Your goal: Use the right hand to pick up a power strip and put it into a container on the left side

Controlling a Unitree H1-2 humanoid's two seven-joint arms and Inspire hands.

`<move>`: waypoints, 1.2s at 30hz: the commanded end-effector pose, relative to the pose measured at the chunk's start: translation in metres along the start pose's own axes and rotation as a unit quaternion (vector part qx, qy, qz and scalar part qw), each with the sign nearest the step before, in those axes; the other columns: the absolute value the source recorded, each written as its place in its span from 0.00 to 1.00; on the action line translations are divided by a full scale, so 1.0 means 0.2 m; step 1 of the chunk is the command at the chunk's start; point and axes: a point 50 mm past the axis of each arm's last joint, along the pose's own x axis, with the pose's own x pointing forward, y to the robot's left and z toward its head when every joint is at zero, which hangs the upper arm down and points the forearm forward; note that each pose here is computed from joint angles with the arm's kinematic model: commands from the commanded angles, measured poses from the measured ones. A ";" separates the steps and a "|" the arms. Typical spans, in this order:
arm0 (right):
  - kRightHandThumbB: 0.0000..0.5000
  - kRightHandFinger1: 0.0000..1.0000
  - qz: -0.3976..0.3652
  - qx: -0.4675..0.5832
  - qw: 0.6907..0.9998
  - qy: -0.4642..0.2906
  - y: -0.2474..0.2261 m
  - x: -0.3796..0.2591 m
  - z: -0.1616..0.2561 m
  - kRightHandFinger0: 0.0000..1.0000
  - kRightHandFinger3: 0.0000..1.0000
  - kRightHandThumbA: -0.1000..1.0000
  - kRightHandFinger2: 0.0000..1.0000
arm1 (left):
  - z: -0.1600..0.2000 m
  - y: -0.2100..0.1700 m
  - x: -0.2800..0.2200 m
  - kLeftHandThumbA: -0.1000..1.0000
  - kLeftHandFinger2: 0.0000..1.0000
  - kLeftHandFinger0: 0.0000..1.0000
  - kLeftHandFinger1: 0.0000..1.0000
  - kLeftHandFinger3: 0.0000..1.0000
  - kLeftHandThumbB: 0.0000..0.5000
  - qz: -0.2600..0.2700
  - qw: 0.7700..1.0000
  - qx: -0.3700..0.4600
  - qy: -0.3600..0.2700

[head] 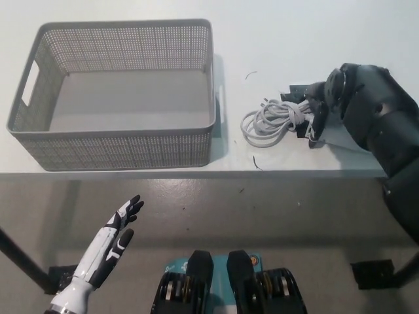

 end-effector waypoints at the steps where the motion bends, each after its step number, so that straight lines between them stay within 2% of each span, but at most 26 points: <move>1: 0.94 1.00 -0.074 0.059 0.994 -0.045 0.03 0.03 -0.02 1.00 1.00 0.91 1.00 | 0.07 0.05 0.05 1.00 1.00 1.00 1.00 1.00 0.50 -0.002 0.999 0.006 -0.043; 5: 0.91 1.00 -0.153 0.154 0.973 -0.074 0.13 0.08 -0.07 1.00 1.00 0.92 1.00 | 0.08 0.05 0.08 1.00 1.00 1.00 1.00 1.00 0.50 -0.009 0.999 0.010 -0.049; 6: 0.98 1.00 -0.161 0.207 0.961 -0.089 0.13 0.08 -0.07 1.00 1.00 0.89 1.00 | 0.08 0.05 0.08 1.00 1.00 1.00 1.00 1.00 0.51 -0.010 0.999 0.009 -0.049; 7: 0.96 1.00 -0.165 0.267 0.943 -0.107 0.13 0.09 -0.07 1.00 1.00 0.88 1.00 | 0.08 0.05 0.08 1.00 1.00 1.00 1.00 1.00 0.52 -0.013 0.999 0.010 -0.049; 8: 0.93 0.85 -0.169 0.301 0.932 -0.114 0.13 0.08 -0.07 0.86 1.00 0.86 0.92 | 0.08 0.05 0.08 1.00 1.00 1.00 1.00 1.00 0.51 -0.015 0.999 0.011 -0.050; 9: 0.92 0.63 -0.171 0.357 0.910 -0.123 0.11 0.07 -0.06 0.64 0.96 0.84 0.72 | 0.09 0.05 0.09 1.00 1.00 1.00 1.00 1.00 0.50 -0.016 0.998 0.015 -0.052; 10: 0.92 0.56 -0.169 0.396 0.894 -0.129 0.10 0.07 -0.05 0.55 0.93 0.83 0.68 | 0.09 0.06 0.10 1.00 1.00 1.00 1.00 1.00 0.50 -0.016 0.998 0.016 -0.053; 11: 0.94 0.27 -0.159 0.446 0.871 -0.133 0.09 0.07 -0.04 0.22 0.76 0.81 0.40 | 0.09 0.05 0.10 1.00 1.00 1.00 1.00 1.00 0.52 -0.017 0.998 0.016 -0.054; 12: 0.89 0.01 -0.148 0.527 0.825 -0.141 0.08 0.06 -0.04 0.01 0.64 0.66 0.06 | 0.09 0.05 0.10 1.00 1.00 1.00 1.00 1.00 0.50 -0.018 0.998 0.014 -0.054; 13: 0.82 0.00 -0.146 0.561 0.802 -0.143 0.08 0.06 -0.04 0.00 0.63 0.53 0.04 | 0.09 0.05 0.10 1.00 1.00 1.00 1.00 1.00 0.50 -0.018 0.998 0.013 -0.054; 14: 0.60 0.00 -0.146 0.610 0.765 -0.144 0.08 0.06 -0.04 0.00 0.66 0.35 0.13 | 0.10 0.05 0.11 1.00 1.00 1.00 1.00 1.00 0.49 -0.019 0.998 0.011 -0.055; 15: 0.58 0.01 -0.145 0.654 0.729 -0.142 0.09 0.07 -0.04 0.00 0.64 0.18 0.21 | 0.10 0.05 0.12 1.00 1.00 1.00 1.00 1.00 0.49 -0.018 0.998 0.010 -0.056; 16: 0.52 0.04 -0.145 0.664 0.720 -0.141 0.10 0.07 -0.05 0.00 0.59 0.06 0.33 | 0.10 0.05 0.12 1.00 1.00 1.00 1.00 1.00 0.50 -0.018 0.998 0.010 -0.056; 17: 0.49 0.04 -0.144 0.670 0.714 -0.140 0.11 0.08 -0.05 0.00 0.58 0.03 0.36 | 0.10 0.05 0.13 1.00 1.00 1.00 1.00 1.00 0.50 -0.018 0.998 0.011 -0.057; 19: 0.37 0.18 -0.139 0.712 0.673 -0.140 0.16 0.10 -0.08 0.00 0.34 0.00 0.64 | 0.11 0.06 0.14 1.00 1.00 1.00 1.00 1.00 0.50 -0.020 0.998 0.014 -0.060; 20: 0.38 0.23 -0.139 0.726 0.659 -0.138 0.18 0.10 -0.10 0.00 0.39 0.00 0.70 | 0.11 0.07 0.14 1.00 1.00 1.00 1.00 1.00 0.50 -0.021 0.998 0.014 -0.061; 21: 0.38 0.23 -0.138 0.732 0.653 -0.135 0.19 0.11 -0.11 0.00 0.41 0.00 0.70 | 0.11 0.07 0.14 1.00 1.00 1.00 1.00 1.00 0.50 -0.021 0.998 0.015 -0.061; 22: 0.39 0.20 -0.136 0.741 0.646 -0.126 0.20 0.11 -0.13 0.00 0.55 0.00 0.66 | 0.11 0.07 0.15 1.00 1.00 1.00 1.00 1.00 0.51 -0.021 0.998 0.012 -0.060; 24: 0.33 0.17 -0.132 0.746 0.641 -0.118 0.21 0.12 -0.16 0.00 0.65 0.04 0.63 | 0.11 0.07 0.15 1.00 1.00 1.00 1.00 1.00 0.50 -0.023 0.998 0.009 -0.061; 27: 0.29 0.17 -0.133 0.755 0.632 -0.115 0.24 0.13 -0.21 0.00 0.64 0.03 0.64 | 0.11 0.08 0.15 1.00 1.00 1.00 1.00 1.00 0.50 -0.023 0.998 0.007 -0.060; 28: 0.29 0.18 -0.135 0.752 0.636 -0.112 0.25 0.13 -0.23 0.00 0.54 0.06 0.64 | 0.11 0.08 0.15 1.00 1.00 1.00 1.00 1.00 0.50 -0.023 0.998 0.006 -0.060; 30: 0.31 0.17 -0.124 0.782 0.600 -0.117 0.25 0.13 -0.24 0.00 0.56 0.00 0.62 | 0.10 0.08 0.15 1.00 1.00 1.00 1.00 1.00 0.50 -0.021 0.998 0.007 -0.059; 31: 0.25 0.17 -0.118 0.795 0.583 -0.122 0.24 0.13 -0.25 0.00 0.58 0.00 0.62 | 0.10 0.08 0.15 1.00 1.00 1.00 1.00 1.00 0.51 -0.022 0.998 0.008 -0.059; 33: 0.25 0.10 -0.107 0.817 0.551 -0.132 0.23 0.13 -0.25 0.00 0.55 0.00 0.54 | 0.10 0.08 0.15 1.00 1.00 1.00 1.00 1.00 0.52 -0.021 0.998 0.006 -0.057; 34: 0.25 0.08 -0.102 0.834 0.524 -0.139 0.21 0.12 -0.26 0.00 0.62 0.00 0.55 | 0.10 0.08 0.15 1.00 1.00 1.00 1.00 1.00 0.52 -0.022 0.998 0.007 -0.057; 36: 0.24 0.12 -0.096 0.848 0.501 -0.146 0.19 0.11 -0.26 0.00 0.59 0.00 0.61 | 0.10 0.08 0.14 1.00 1.00 1.00 1.00 1.00 0.50 -0.021 0.998 0.007 -0.055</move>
